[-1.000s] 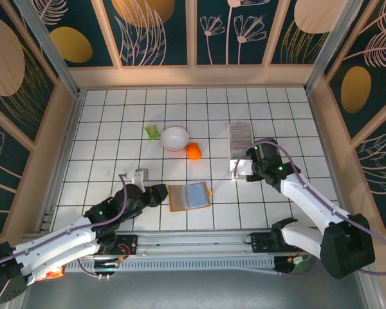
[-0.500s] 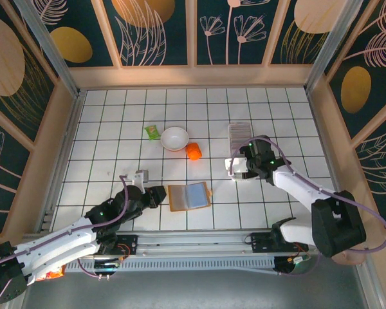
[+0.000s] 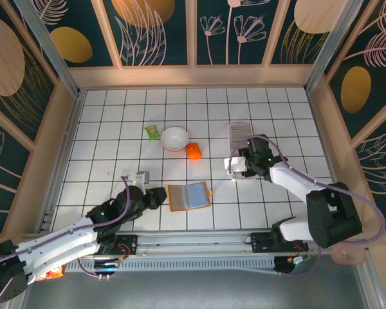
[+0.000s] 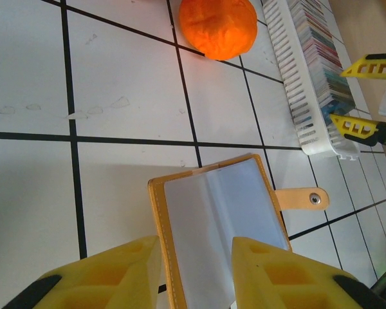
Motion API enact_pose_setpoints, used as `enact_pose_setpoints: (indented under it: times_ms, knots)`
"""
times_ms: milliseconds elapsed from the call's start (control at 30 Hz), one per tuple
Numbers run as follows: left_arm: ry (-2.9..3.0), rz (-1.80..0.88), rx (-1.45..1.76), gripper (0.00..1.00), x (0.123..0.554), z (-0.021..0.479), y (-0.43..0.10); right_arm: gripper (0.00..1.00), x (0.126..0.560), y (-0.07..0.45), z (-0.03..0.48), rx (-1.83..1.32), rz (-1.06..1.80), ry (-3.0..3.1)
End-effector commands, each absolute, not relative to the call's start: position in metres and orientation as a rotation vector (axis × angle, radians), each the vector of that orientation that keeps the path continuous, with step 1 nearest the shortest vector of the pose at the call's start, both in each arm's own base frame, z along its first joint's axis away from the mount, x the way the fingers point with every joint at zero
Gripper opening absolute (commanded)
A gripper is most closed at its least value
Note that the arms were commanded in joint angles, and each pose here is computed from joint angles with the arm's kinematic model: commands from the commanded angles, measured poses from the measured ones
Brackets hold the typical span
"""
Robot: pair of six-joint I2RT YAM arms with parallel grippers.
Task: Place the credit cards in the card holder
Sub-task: Pick up the credit card from the storage box.
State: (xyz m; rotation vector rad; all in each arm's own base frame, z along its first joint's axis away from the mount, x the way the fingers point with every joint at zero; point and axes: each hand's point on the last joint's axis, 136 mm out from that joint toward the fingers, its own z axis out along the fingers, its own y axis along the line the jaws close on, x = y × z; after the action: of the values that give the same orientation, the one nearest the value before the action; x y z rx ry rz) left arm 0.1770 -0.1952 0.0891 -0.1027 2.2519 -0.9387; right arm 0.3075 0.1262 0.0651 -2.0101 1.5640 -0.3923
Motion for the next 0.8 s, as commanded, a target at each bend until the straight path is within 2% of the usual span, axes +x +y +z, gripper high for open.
enact_pose_setpoints:
  times_ms: [0, 267, 433, 767]
  knots:
    - [2.243, -0.943, -0.086, 0.34, 0.177, 0.087, -0.196, 0.50, 0.329, 0.129, 0.085, -1.955, -0.456, 1.533]
    - [2.257, -0.953, -0.094, 0.35, 0.174, 0.079, -0.195, 0.40, 0.332, 0.129, 0.094, -1.943, -0.457, 1.538]
    - [2.256, -0.962, -0.086, 0.34, 0.173, 0.080, -0.197, 0.28, 0.334, 0.129, 0.096, -1.937, -0.458, 1.538]
    - [2.262, -0.950, -0.085, 0.33, 0.174, 0.077, -0.196, 0.20, 0.330, 0.128, 0.099, -1.929, -0.460, 1.534]
